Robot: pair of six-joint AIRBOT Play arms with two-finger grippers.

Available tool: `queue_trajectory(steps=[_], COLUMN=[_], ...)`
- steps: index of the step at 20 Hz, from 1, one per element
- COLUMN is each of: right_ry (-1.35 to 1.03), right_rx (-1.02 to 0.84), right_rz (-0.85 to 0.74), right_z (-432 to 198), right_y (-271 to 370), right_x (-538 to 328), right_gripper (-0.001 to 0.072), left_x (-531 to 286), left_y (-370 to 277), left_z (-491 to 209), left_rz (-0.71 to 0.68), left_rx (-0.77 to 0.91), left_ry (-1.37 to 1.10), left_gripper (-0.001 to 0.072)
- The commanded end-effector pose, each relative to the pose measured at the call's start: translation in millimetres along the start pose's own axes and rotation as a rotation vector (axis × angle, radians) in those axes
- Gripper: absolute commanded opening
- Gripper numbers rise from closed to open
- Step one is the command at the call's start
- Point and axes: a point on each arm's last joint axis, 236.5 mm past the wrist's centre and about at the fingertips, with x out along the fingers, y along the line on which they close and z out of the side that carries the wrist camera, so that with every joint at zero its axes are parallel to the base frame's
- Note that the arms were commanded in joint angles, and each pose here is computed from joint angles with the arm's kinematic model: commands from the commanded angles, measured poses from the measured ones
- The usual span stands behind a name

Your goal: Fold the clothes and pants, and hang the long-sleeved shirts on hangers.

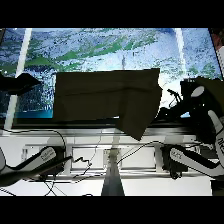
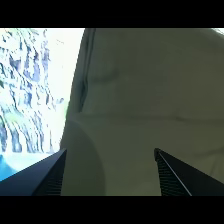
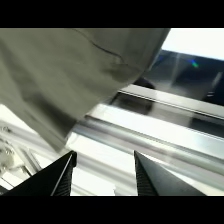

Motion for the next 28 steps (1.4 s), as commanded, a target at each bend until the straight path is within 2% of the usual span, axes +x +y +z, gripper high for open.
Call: queue_trajectory(steps=[1, 5, 10, 11, 12, 15, 18, 19, 24, 28], right_ry=[-0.107, -0.196, -0.237, -0.231, -0.23, -0.268, -0.288, -0.296, -0.306, -0.257], right_rx=[0.136, 0.198, 0.241, 0.245, 0.24, 0.089, 0.087, 0.097, 0.069, 0.058], right_rz=[0.023, 0.104, 0.11, 0.11, 0.109, 0.093, 0.116, 0.135, 0.187, 0.225], right_z=[6.7, 23.6, 27.2, 24.8, 24.2, 31.3, 35.9, 38.1, 40.3, 29.0], right_y=[-6.8, 3.9, -1.9, -2.5, -2.9, -2.9, 2.4, 6.3, 19.1, 28.9], right_x=[25.9, 35.5, 46.9, 49.3, 49.9, 48.0, 46.2, 45.0, 42.3, 43.5], right_gripper=[0.0423, 0.0424, 0.0421, 0.0359, 0.0225, 0.001, 0.001, 0.001, 0.001, 0.001], left_x=[-3.3, 3.9, 21.2, 25.5, 28.3, 32.5, 31.6, 31.8, 38.5, 53.0], left_y=[-6.5, 1.1, 28.1, 29.4, 30.8, 48.0, 64.3, 67.0, 79.2, 68.4], left_z=[-26.8, -74.4, -125.4, -133.6, -140.0, -151.6, -161.2, -164.5, -158.0, -159.2], left_rz=[-0.006, 0.031, 0.117, 0.113, 0.114, 0.173, 0.235, 0.241, 0.25, 0.161], left_rx=[-0.014, -0.042, -0.074, -0.091, -0.096, -0.086, -0.064, -0.048, 0.011, -0.023], left_ry=[0.023, 0.101, 0.204, 0.224, 0.24, 0.265, 0.294, 0.306, 0.258, 0.278], left_gripper=[0.0591, 0.0591, 0.0592, 0.0592, 0.0592, 0.0592, 0.0572, 0.0513, 0.0492, 0.0492])
